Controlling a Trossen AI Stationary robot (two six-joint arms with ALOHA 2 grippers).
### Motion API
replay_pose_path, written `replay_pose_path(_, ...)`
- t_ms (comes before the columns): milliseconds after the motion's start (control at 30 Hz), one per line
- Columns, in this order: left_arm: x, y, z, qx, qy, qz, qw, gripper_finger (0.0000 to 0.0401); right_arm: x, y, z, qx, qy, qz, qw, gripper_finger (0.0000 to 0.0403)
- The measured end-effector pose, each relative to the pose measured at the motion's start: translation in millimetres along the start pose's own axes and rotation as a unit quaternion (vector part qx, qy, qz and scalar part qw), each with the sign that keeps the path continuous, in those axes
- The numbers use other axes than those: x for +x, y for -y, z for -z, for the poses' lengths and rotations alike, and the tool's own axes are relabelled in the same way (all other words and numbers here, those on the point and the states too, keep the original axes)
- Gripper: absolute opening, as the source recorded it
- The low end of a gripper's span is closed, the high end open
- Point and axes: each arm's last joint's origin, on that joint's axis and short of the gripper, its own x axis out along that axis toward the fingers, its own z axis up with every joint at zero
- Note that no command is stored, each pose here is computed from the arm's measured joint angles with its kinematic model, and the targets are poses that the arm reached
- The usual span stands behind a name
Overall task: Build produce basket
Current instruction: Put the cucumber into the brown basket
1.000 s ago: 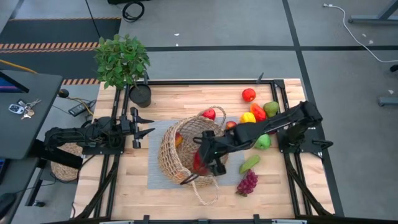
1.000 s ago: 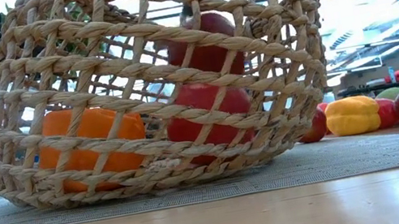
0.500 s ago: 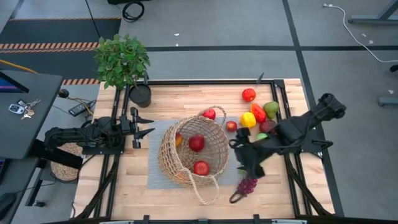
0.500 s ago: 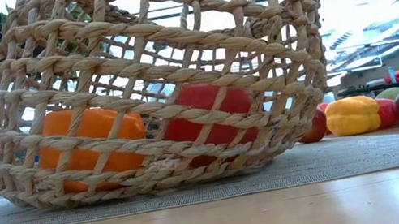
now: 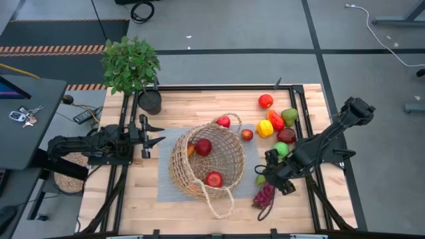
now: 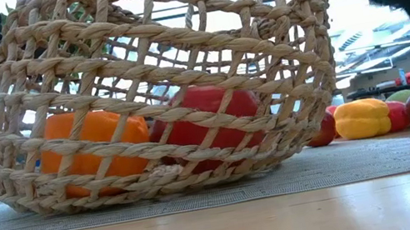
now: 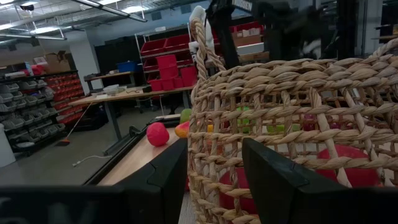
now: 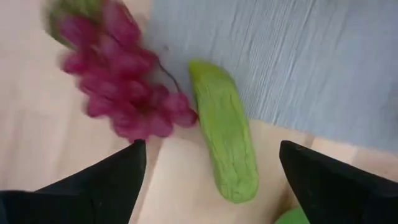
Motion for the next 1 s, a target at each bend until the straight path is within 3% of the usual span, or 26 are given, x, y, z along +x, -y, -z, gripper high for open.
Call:
replay_pose_path(433,0,0,0,0.000,0.000,0.000,1.000,0.0160,59,1,-8,-0.053,-0.063,0.044,0.996,0.0348)
replay_pose_path(700,0,0,0,0.000,0.000,0.000,1.000,0.0160,75,1,-7,-0.073,-0.090,0.076,0.990,0.0343)
replay_pose_path(800,0,0,0,0.000,0.000,0.000,1.000,0.0160,75,1,-8,-0.074,-0.089,0.075,0.990,0.0319)
replay_pose_path(1000,0,0,0,0.000,0.000,0.000,1.000,0.0160,70,1,-8,-0.072,-0.078,0.070,0.992,0.0229)
